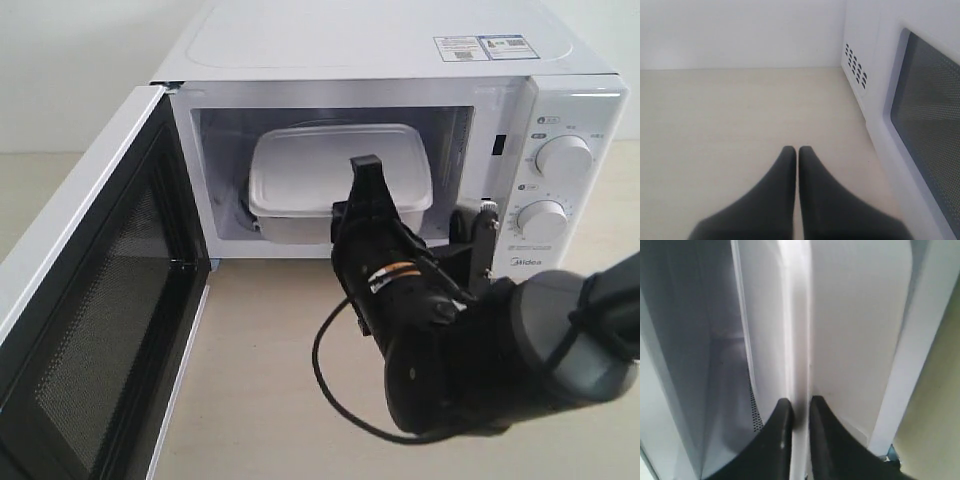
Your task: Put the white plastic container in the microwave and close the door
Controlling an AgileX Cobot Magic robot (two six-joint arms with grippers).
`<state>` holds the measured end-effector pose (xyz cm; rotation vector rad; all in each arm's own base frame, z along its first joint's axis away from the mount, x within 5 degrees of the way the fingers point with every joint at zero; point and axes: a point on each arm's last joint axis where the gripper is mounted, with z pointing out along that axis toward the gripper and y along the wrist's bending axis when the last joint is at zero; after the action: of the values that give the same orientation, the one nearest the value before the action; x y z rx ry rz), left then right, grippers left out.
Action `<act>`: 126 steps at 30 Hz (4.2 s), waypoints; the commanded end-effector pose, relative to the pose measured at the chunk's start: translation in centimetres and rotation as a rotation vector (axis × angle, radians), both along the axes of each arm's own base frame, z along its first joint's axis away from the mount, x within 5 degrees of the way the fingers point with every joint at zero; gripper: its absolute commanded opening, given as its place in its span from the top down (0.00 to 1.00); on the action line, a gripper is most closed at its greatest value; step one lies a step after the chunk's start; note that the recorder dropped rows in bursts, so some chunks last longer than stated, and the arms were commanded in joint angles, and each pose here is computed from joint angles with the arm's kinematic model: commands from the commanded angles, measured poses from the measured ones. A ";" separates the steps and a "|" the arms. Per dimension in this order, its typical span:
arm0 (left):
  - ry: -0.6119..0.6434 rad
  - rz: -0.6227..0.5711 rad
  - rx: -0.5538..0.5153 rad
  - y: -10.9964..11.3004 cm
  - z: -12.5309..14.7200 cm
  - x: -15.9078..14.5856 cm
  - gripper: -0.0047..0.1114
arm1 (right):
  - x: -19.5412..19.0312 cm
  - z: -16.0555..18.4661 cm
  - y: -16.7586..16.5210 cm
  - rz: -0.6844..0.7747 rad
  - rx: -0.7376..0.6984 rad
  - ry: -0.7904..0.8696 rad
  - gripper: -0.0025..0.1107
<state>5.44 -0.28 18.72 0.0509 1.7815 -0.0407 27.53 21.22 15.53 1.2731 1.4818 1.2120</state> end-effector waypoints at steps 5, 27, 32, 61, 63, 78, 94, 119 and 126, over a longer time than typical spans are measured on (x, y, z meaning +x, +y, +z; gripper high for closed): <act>-0.002 0.002 -0.013 0.0 -0.1 0.0 0.92 | 4.6 3.3 -0.2 0.018 -0.085 -0.049 0.98; -0.002 0.002 -0.013 0.0 -0.1 0.0 0.92 | 8.2 1.2 -0.2 0.063 -0.237 -0.038 0.97; -0.002 0.002 -0.013 0.0 -0.1 0.0 0.92 | 8.3 0.4 -0.3 0.058 -0.247 -0.033 0.77; -0.002 0.002 -0.013 0.0 -0.1 0.0 0.92 | -5.1 3.9 -3.6 0.592 -0.813 -0.212 0.98; -0.002 0.002 -0.013 0.0 -0.1 0.0 0.92 | -6.9 4.1 -3.2 0.708 -0.947 -0.326 0.98; -0.002 0.002 -0.013 0.0 -0.1 0.0 0.92 | -9.3 5.0 -3.1 0.794 -1.229 -0.526 0.98; -0.002 0.002 -0.013 0.0 -0.1 0.0 0.92 | -9.3 5.0 -3.1 0.798 -1.251 -0.533 0.98; -0.002 0.002 -0.013 0.0 -0.1 0.0 0.92 | -11.6 12.6 -15.4 0.479 -1.426 -0.324 0.98; -0.002 0.002 -0.013 0.0 -0.1 0.0 0.92 | -16.0 10.7 -19.8 0.195 -1.473 -0.279 0.98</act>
<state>5.44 -0.28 18.72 0.0509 1.7815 -0.0407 12.89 2.29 27.64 -0.0676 1.6955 0.1859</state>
